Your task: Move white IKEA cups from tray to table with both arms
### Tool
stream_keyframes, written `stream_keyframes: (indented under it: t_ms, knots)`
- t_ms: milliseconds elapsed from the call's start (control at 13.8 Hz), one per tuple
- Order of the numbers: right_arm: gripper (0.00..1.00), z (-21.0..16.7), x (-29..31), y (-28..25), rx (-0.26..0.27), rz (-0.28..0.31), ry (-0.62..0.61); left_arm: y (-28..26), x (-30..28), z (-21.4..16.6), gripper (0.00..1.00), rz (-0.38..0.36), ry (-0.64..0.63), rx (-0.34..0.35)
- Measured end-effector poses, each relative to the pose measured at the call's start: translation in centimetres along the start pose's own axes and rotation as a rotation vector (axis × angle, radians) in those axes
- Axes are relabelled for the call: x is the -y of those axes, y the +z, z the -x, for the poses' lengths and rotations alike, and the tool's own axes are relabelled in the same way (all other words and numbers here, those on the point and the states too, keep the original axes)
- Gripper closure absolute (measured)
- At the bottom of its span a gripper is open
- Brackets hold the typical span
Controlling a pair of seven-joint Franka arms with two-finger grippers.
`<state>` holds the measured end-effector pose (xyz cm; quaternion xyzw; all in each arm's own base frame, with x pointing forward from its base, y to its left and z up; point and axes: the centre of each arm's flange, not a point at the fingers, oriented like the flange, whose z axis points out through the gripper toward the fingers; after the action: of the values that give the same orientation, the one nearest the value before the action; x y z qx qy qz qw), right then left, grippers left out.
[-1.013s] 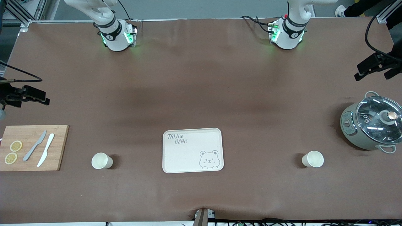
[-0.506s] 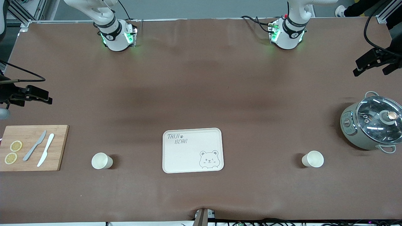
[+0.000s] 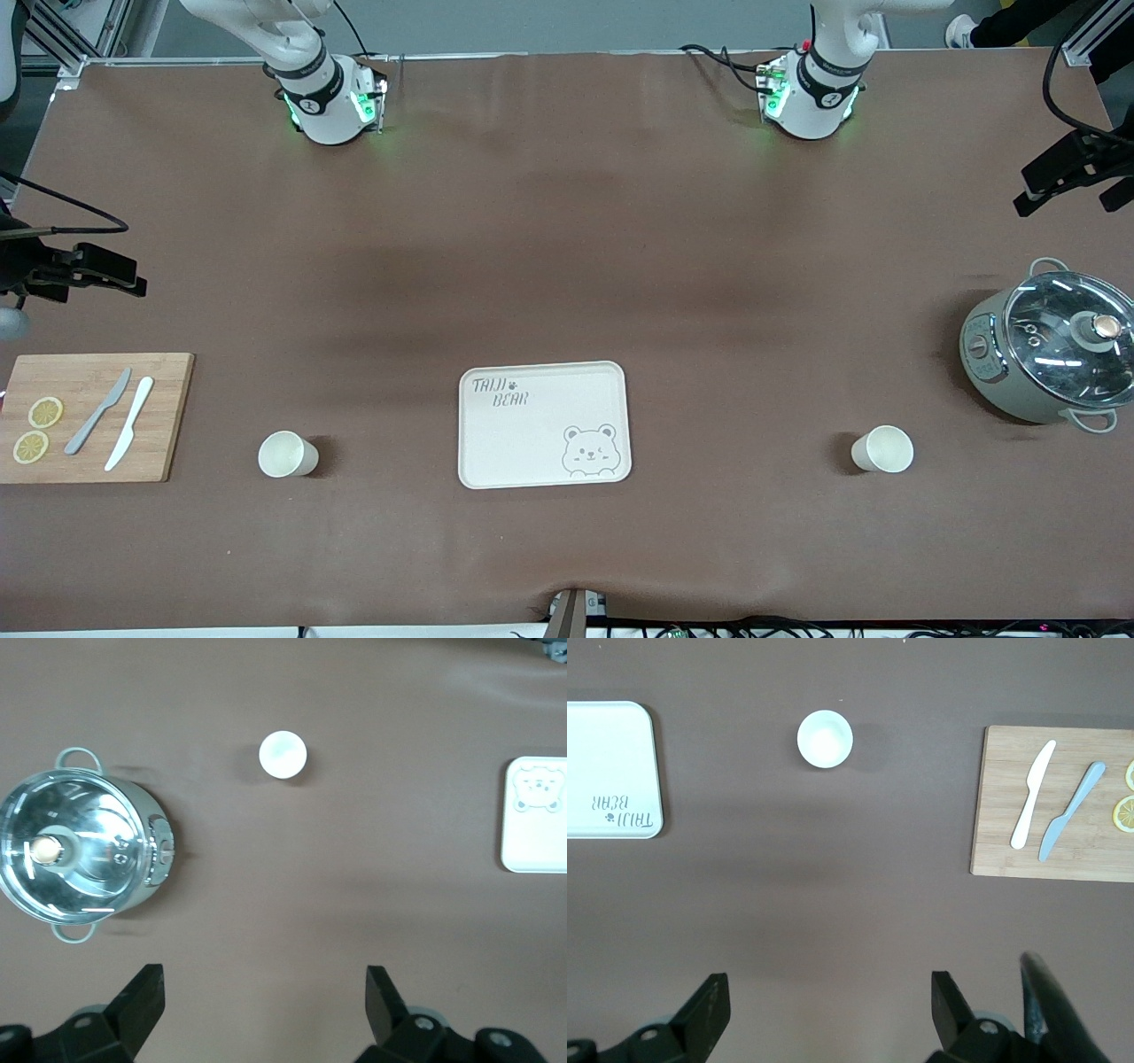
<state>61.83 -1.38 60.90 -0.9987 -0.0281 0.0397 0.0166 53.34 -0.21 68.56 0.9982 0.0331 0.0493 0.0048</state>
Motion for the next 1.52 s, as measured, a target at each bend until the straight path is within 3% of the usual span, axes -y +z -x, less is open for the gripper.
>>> stream_keyframes:
  t_ms: [579,796,1302,1519]
  knots:
    - [0.0,0.1,0.1,0.6,0.004,0.0,-0.001,0.3,0.0,-0.3,0.0,-0.012,0.001,0.004]
    - [0.0,1.3,0.0,1.8,-0.042,0.0,0.0,0.3,0.0,-0.3,0.0,-0.012,0.001,0.004]
    - [0.0,2.7,0.4,3.3,-0.047,-0.002,-0.004,0.3,0.0,-0.3,0.0,-0.012,0.001,0.003]
    - [0.0,3.3,0.5,4.8,-0.074,-0.001,-0.006,0.3,0.0,-0.3,0.0,-0.012,0.001,0.003]
